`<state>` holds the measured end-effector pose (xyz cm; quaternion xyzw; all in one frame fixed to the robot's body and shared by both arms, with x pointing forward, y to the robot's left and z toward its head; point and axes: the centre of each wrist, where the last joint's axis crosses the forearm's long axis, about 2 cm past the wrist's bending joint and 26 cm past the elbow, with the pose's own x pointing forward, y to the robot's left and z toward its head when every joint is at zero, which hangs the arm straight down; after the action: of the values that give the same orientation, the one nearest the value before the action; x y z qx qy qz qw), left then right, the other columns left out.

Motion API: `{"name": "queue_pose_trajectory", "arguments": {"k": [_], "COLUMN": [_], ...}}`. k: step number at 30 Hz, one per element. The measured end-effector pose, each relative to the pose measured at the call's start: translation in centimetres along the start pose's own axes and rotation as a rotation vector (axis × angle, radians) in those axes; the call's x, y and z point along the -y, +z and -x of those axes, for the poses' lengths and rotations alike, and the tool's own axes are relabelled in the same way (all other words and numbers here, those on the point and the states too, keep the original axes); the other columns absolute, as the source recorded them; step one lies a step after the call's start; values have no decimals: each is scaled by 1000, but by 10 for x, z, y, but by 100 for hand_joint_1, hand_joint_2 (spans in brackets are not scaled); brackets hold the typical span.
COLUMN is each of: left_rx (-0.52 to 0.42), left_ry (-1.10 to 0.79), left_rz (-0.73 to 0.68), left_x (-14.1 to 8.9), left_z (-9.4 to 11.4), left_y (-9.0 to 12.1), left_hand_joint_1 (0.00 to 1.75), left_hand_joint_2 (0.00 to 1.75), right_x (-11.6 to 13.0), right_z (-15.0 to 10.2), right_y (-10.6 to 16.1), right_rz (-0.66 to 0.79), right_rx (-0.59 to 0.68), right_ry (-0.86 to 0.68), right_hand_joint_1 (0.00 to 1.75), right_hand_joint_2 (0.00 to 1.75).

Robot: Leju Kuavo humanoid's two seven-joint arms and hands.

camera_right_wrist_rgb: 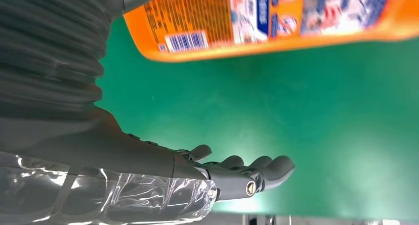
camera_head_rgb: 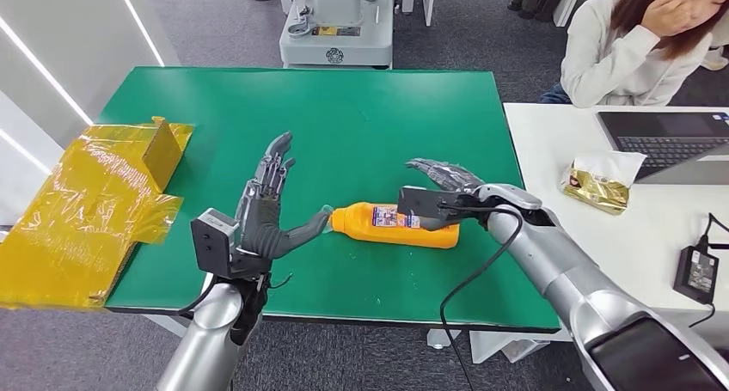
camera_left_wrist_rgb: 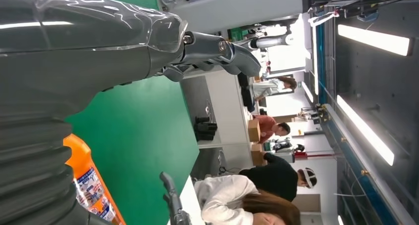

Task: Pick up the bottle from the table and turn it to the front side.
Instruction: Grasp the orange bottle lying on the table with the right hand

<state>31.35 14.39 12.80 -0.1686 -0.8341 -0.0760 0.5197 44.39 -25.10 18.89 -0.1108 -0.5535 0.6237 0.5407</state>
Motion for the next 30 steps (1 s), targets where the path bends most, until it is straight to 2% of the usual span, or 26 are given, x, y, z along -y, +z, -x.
{"name": "queue_pose_trajectory", "arguments": {"k": [8, 20, 22, 23, 27, 30], "left_rx": [-23, -37, -39, -40, -50, -60], "left_ry": [22, 28, 29, 31, 43, 45], "left_rz": [-12, -19, -20, -21, -23, -23], "left_x": [-1, 0, 0, 0, 0, -2], "left_z": [1, 3, 3, 4, 4, 4], "left_y": [1, 6, 7, 8, 9, 9], "left_hand_joint_1": [0, 0, 0, 0, 0, 0], "left_hand_joint_2": [175, 175, 175, 175, 175, 175], "right_x": [-5, -22, -25, -26, -33, -38], "right_z": [3, 10, 13, 14, 18, 22], "right_y": [-1, -2, -1, 0, 2, 6], "right_rz": [-129, -174, -175, -175, -181, -180], "right_rx": [-35, -71, -79, -82, -98, -105], "right_ry": [-17, 15, 29, 36, 70, 94], "right_hand_joint_1": [0, 0, 4, 16, 99, 143], "right_hand_joint_2": [175, 175, 175, 175, 175, 175]}}
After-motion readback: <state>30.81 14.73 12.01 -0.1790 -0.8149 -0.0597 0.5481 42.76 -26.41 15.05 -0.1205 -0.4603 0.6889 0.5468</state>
